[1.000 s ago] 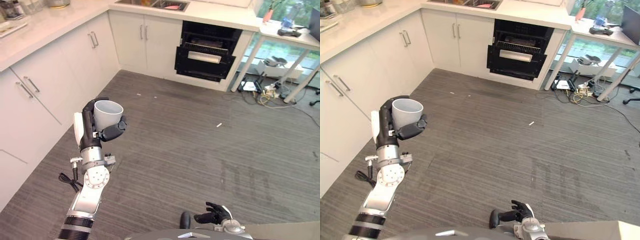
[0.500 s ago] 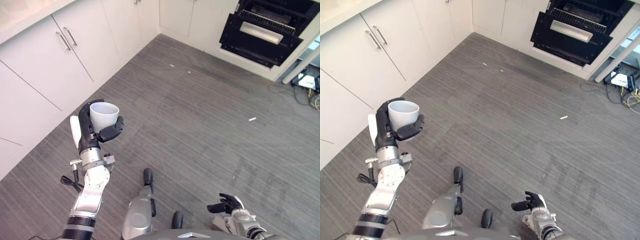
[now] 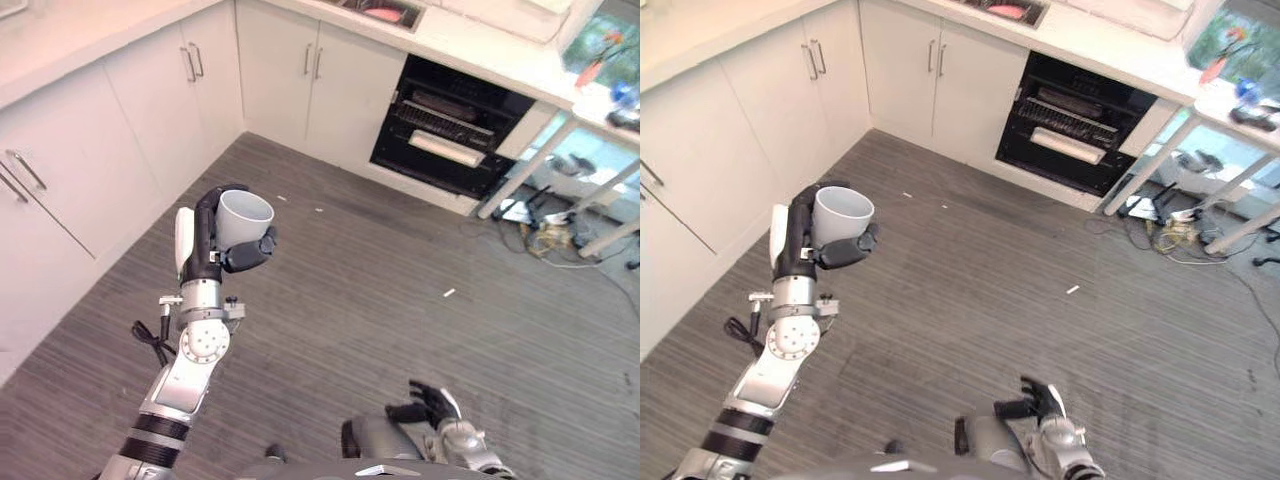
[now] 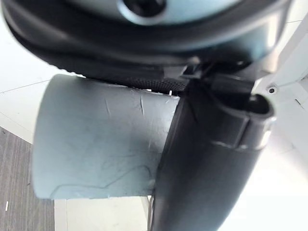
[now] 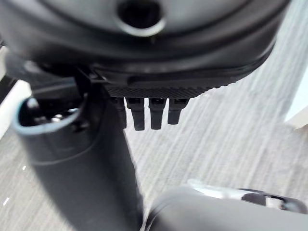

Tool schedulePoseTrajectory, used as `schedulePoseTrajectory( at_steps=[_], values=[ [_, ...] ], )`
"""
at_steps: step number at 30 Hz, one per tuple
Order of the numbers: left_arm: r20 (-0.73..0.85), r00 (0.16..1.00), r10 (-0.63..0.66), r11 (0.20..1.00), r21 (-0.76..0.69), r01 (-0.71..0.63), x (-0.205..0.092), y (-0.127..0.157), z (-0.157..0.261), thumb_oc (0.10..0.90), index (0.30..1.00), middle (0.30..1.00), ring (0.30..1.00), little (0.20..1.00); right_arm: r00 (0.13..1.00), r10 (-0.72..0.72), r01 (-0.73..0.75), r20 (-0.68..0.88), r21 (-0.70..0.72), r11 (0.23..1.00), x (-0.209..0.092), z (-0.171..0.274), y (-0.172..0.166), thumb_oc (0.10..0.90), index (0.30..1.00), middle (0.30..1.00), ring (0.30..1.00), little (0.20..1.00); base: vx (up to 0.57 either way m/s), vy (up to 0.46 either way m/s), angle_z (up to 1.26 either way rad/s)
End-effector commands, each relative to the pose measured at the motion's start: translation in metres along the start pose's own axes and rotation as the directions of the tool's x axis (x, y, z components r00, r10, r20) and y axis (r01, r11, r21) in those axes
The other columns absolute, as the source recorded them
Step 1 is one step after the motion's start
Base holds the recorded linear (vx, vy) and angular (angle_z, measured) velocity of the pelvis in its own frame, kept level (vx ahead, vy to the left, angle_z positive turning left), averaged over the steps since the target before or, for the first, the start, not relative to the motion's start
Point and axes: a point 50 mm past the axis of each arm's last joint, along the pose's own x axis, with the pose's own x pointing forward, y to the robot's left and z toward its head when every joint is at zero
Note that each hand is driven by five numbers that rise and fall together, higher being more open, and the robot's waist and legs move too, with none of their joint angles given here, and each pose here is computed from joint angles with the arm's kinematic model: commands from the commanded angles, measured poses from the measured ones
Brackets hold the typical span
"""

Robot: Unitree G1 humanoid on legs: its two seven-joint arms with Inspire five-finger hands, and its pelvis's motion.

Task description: Place the dishes in the dishwasher.

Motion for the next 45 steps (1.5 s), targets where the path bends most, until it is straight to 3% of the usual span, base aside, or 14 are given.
schedulePoseTrajectory(
  at_steps=[1, 6, 12, 16, 23, 24, 25, 26, 27, 28, 32, 36, 45],
  values=[
    [0.248, 0.968, 0.042, 0.997, -0.076, -0.024, 0.016, 0.016, 0.044, 0.4, 0.3, 0.3, 0.3, 0.3, 0.991, -0.008, 0.004, -0.132, -0.033, 0.999, -0.007, -0.032, 0.002, 0.8, 0.9, 0.9, 0.9, 0.9, 0.5, -0.081, 1.08],
    [0.241, 0.969, -0.057, 0.994, -0.072, 0.076, 0.015, -0.005, 0.042, 0.4, 0.3, 0.3, 0.3, 0.3, 0.958, -0.034, 0.033, -0.286, -0.009, 0.999, -0.023, -0.076, -0.01, 0.8, 0.9, 0.9, 0.9, 0.9, 0.47, -0.169, 1.5],
    [0.222, 0.965, -0.138, 0.978, -0.122, 0.168, 0.009, -0.013, 0.043, 0.4, 0.3, 0.3, 0.3, 0.3, 0.961, -0.095, 0.108, -0.26, 0.038, 0.993, -0.017, -0.064, -0.031, 0.8, 0.9, 0.9, 0.9, 0.9, 0.38, -0.291, 0.61],
    [0.169, 0.974, -0.149, 0.972, -0.159, 0.176, 0.005, -0.01, 0.034, 0.4, 0.3, 0.3, 0.3, 0.3, 0.959, -0.168, 0.219, -0.229, 0.219, 0.951, -0.012, -0.049, -0.045, 0.8, 0.9, 0.9, 0.9, 0.9, 0.41, -0.026, -0.66],
    [0.173, 0.976, -0.129, 0.985, -0.095, 0.147, 0.002, -0.013, 0.031, 0.4, 0.3, 0.3, 0.3, 0.3, 0.967, -0.145, 0.172, -0.21, 0.117, 0.978, -0.011, -0.048, -0.035, 0.8, 0.9, 0.9, 0.9, 0.9, 0.37, 0.111, -1.16],
    [0.172, 0.975, -0.139, 0.985, -0.082, 0.155, 0.007, -0.009, 0.028, 0.4, 0.3, 0.3, 0.3, 0.3, 0.919, -0.187, 0.221, -0.347, 0.063, 0.973, -0.032, -0.089, -0.07, 0.8, 0.9, 0.9, 0.9, 0.9, 0.3, 0.103, -0.99],
    [0.172, 0.975, -0.139, 0.985, -0.082, 0.155, 0.007, -0.009, 0.028, 0.4, 0.3, 0.3, 0.3, 0.3, 0.919, -0.187, 0.221, -0.347, 0.063, 0.973, -0.032, -0.089, -0.07, 0.8, 0.9, 0.9, 0.9, 0.9, 0.47, 0.354, -1.81],
    [0.203, 0.969, -0.138, 0.981, -0.108, 0.162, 0.005, -0.015, 0.036, 0.4, 0.3, 0.3, 0.3, 0.3, 0.892, -0.15, 0.192, -0.427, 0.057, 0.98, -0.047, -0.12, -0.046, 0.8, 0.9, 0.9, 0.9, 0.9, 0.18, 0.25, -0.82],
    [0.203, 0.969, -0.138, 0.981, -0.108, 0.162, 0.005, -0.015, 0.036, 0.4, 0.3, 0.3, 0.3, 0.3, 0.892, -0.15, 0.192, -0.427, 0.057, 0.98, -0.047, -0.12, -0.046, 0.8, 0.9, 0.9, 0.9, 0.9, 0.4, 0.519, -0.89],
    [0.227, 0.962, -0.155, 0.986, -0.025, 0.164, 0.006, -0.012, 0.039, 0.4, 0.3, 0.3, 0.3, 0.3, 0.868, -0.102, 0.179, -0.487, 0.116, 0.977, -0.053, -0.131, -0.028, 0.8, 0.9, 0.9, 0.9, 0.9, 0.23, 0.355, -0.35],
    [0.254, 0.958, -0.134, 0.991, 0.029, 0.13, 0.01, -0.005, 0.041, 0.4, 0.3, 0.3, 0.3, 0.3, 0.913, -0.1, 0.128, -0.396, 0.044, 0.991, -0.036, -0.103, -0.023, 0.8, 0.9, 0.9, 0.9, 0.9, 0.15, 0.33, -1.4],
    [0.247, 0.958, -0.147, 0.989, 0.057, 0.137, 0.009, -0.002, 0.039, 0.4, 0.3, 0.3, 0.3, 0.3, 0.913, -0.104, 0.11, -0.395, -0.009, 0.994, -0.035, -0.103, -0.022, 0.8, 0.9, 0.9, 0.9, 0.9, 0.15, 0.045, -1.92],
    [0.207, 0.951, -0.229, 0.973, 0.044, 0.225, -0.006, -0.01, 0.031, 0.4, 0.3, 0.3, 0.3, 0.3, 0.882, -0.161, 0.194, -0.442, 0.031, 0.981, -0.042, -0.113, -0.045, 0.8, 0.9, 0.9, 0.9, 0.9, 0.14, -0.043, -0.05]
  ],
)
